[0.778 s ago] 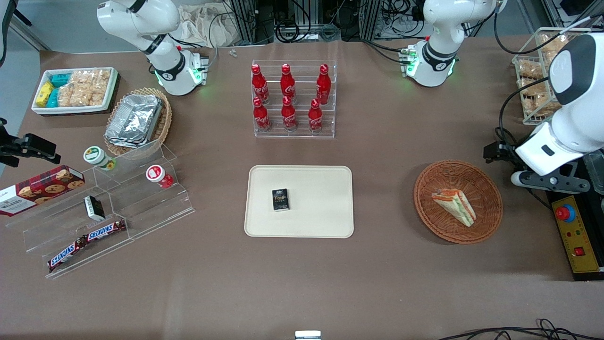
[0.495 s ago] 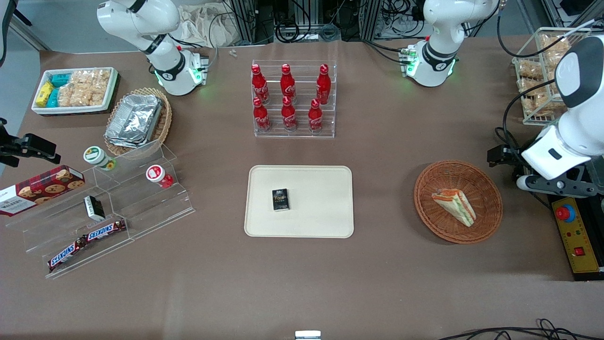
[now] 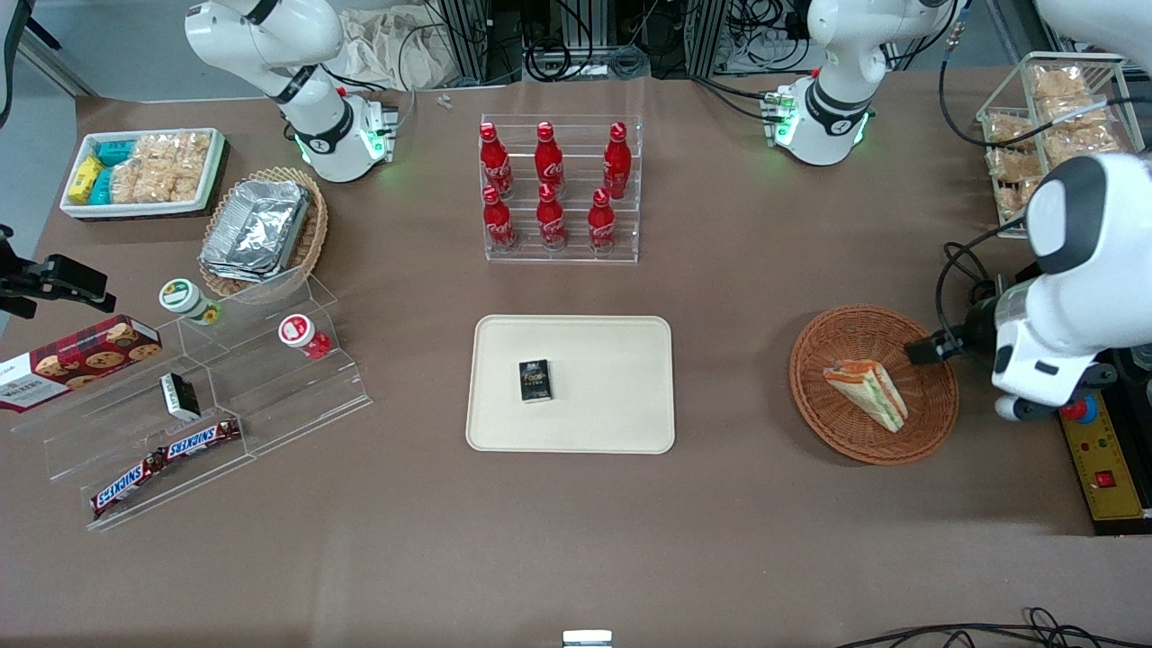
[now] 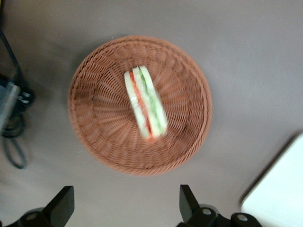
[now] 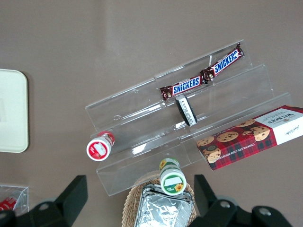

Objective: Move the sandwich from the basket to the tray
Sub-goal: 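Move the left gripper over the sandwich in the wicker basket and lower it, then close the left gripper on the sandwich wedge and lift it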

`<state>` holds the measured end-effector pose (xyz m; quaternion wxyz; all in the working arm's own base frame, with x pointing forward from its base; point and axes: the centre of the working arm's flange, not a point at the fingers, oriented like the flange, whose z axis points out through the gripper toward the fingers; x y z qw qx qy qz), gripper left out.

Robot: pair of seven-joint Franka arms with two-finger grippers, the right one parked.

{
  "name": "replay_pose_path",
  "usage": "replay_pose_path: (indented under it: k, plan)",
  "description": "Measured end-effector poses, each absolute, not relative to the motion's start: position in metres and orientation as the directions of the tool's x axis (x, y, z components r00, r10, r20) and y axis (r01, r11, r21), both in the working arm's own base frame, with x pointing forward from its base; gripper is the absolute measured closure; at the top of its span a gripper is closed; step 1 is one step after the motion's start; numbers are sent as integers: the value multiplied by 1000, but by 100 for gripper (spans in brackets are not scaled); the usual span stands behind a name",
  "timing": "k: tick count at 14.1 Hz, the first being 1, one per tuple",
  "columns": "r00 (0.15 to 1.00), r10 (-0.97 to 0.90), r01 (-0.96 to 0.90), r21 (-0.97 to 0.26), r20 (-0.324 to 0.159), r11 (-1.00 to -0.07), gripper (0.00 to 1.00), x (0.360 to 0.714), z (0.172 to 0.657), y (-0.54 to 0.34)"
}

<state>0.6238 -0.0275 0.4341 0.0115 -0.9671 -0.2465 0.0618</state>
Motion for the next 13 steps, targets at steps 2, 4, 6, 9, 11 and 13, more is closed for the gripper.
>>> replay_pose_path:
  k: [2, 4, 6, 9, 11, 13]
  plan:
    - [820, 566, 564, -46, -80, -824, 0, 627, 399, -31]
    - [765, 641, 638, -71, -53, -767, 0, 626, 364, -33]
    - [714, 699, 693, -95, -42, -714, 0, 625, 337, -35]
    - [682, 730, 722, -124, -43, -681, 0, 624, 315, -37]
    - [663, 747, 737, -137, -43, -662, 0, 624, 307, -38]
    - [655, 754, 740, -156, -50, -654, 0, 622, 295, -37]
